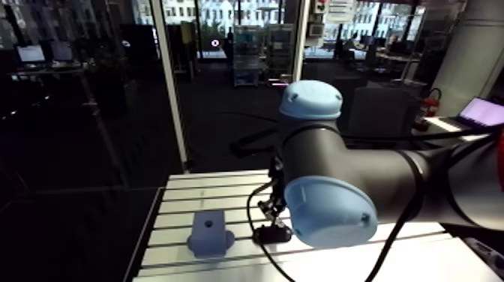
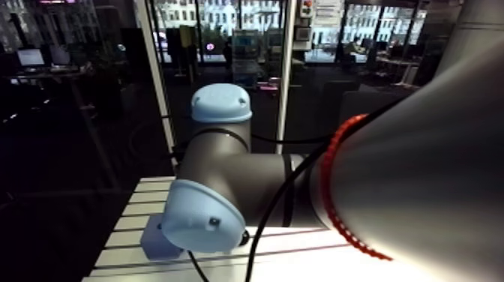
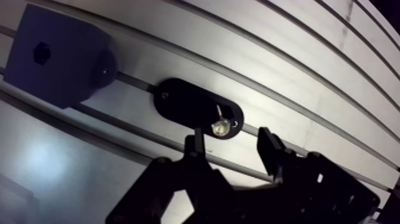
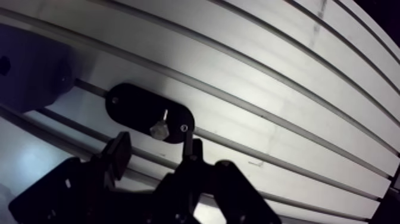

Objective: Pick up the M10 bolt and insert it into the hex recess until seated.

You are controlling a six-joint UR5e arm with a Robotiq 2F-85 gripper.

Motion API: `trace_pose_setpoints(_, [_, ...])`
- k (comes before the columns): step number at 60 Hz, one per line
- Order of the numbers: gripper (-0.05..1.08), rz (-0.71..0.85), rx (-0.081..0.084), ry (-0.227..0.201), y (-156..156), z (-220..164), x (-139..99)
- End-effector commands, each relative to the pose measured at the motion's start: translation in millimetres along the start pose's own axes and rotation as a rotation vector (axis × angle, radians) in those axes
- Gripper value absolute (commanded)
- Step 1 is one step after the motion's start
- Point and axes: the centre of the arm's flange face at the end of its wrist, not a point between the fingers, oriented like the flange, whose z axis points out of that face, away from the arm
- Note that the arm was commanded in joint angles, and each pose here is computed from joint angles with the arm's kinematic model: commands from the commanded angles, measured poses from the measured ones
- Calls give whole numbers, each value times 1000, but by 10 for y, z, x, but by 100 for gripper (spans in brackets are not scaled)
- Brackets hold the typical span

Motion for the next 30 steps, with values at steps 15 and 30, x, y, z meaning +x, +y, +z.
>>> trace_pose_setpoints(15, [43, -1, 4, -13, -15, 98, -19])
trace_pose_setpoints(30, [44, -2, -2, -5, 0, 177, 3])
